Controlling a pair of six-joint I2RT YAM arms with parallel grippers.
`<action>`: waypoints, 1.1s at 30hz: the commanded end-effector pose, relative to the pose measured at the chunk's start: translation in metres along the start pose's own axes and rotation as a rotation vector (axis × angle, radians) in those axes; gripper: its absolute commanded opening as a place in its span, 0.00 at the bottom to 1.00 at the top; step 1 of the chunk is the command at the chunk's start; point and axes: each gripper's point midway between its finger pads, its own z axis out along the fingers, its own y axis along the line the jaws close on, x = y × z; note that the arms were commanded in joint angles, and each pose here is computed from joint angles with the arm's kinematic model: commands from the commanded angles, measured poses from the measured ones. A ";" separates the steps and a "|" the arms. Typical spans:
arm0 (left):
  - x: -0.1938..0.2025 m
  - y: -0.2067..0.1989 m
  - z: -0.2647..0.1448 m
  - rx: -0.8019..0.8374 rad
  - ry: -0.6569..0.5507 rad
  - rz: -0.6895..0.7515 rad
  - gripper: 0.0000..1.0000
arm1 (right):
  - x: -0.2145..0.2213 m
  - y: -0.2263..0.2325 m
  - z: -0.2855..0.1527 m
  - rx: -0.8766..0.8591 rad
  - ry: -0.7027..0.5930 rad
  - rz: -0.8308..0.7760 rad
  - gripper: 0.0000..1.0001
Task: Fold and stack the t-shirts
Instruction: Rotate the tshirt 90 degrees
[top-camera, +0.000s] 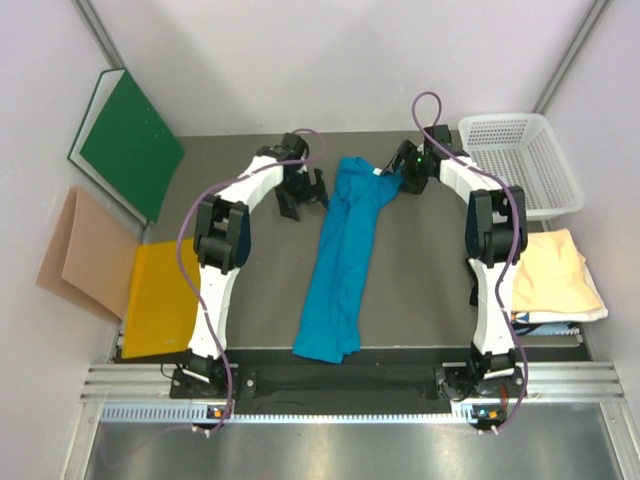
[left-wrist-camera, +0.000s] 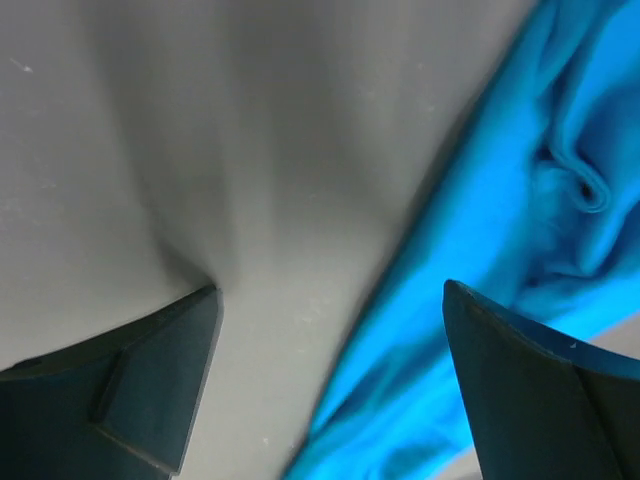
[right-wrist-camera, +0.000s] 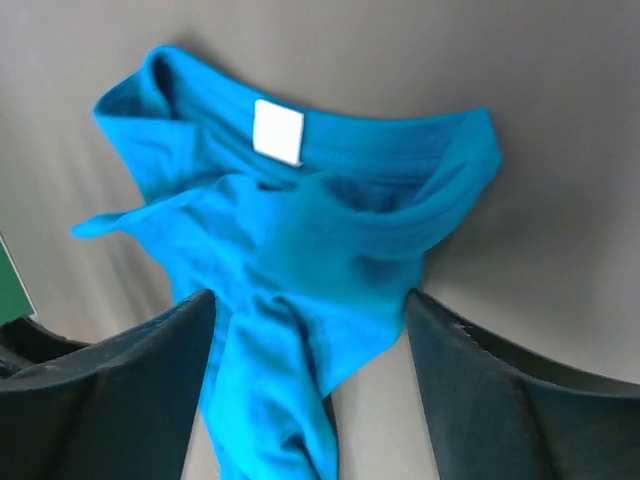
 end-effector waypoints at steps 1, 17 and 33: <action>-0.036 -0.001 -0.004 0.115 -0.033 -0.009 0.99 | -0.022 0.011 0.006 -0.023 -0.053 0.056 0.70; -0.035 -0.019 0.015 0.300 0.015 0.008 0.92 | -0.079 0.073 0.039 -0.186 -0.220 -0.105 0.15; -0.019 -0.008 -0.001 0.284 0.034 0.016 0.99 | -0.070 0.063 -0.046 -0.134 -0.251 -0.197 1.00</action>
